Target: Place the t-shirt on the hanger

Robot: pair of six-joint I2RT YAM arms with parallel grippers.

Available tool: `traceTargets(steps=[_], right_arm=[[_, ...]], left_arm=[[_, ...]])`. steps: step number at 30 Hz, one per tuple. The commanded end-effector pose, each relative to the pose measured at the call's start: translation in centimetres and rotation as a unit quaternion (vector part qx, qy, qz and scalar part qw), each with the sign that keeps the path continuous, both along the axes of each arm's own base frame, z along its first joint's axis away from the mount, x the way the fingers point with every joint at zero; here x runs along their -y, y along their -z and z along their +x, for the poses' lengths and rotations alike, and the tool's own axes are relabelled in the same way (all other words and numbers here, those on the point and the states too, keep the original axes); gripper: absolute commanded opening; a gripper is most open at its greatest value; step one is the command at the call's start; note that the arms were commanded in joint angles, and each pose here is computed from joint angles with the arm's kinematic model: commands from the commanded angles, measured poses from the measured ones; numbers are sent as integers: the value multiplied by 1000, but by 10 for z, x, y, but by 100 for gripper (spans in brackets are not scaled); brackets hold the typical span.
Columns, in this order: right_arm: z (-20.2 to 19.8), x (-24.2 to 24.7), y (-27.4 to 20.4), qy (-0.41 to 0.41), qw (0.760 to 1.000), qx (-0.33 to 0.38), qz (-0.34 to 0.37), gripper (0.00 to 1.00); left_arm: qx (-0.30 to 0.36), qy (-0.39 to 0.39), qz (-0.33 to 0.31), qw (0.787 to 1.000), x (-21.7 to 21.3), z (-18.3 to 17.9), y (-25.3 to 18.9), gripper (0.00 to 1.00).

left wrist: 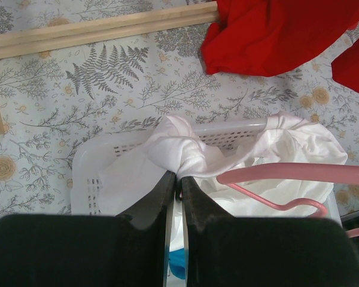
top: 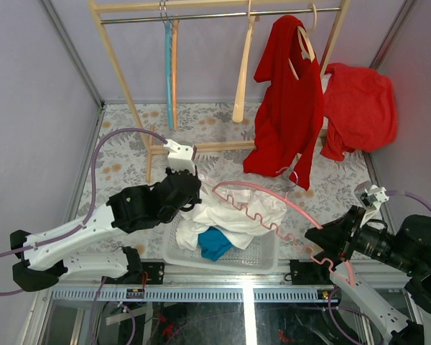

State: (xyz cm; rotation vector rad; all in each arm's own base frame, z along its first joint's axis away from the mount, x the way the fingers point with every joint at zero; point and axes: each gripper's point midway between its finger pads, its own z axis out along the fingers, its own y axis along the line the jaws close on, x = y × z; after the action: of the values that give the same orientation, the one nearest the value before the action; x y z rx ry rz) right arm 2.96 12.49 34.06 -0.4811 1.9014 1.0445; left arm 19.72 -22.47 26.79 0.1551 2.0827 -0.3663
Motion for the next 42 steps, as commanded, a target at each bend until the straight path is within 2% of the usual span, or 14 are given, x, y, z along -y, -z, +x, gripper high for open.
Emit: traceTargets(steps=[1, 17, 28, 34, 42], right_arm=[[10, -7, -7, -2, 1000, 6, 3, 0], [7, -35, 9, -83, 996, -17, 39, 0], [43, -26, -17, 3, 998, 45, 44, 0], [52, -37, -23, -13, 997, 51, 58, 0], [44, -59, -34, -91, 990, 53, 91, 0]], left_arm=[[12, -5, -6, 1000, 0, 5, -12, 7], [27, 16, -21, 999, 22, 12, -40, 7], [39, 49, -69, 996, 30, 4, -79, 7], [56, 69, -92, 992, 33, 1, -109, 7], [105, 113, -126, 980, 52, 1, -176, 7]])
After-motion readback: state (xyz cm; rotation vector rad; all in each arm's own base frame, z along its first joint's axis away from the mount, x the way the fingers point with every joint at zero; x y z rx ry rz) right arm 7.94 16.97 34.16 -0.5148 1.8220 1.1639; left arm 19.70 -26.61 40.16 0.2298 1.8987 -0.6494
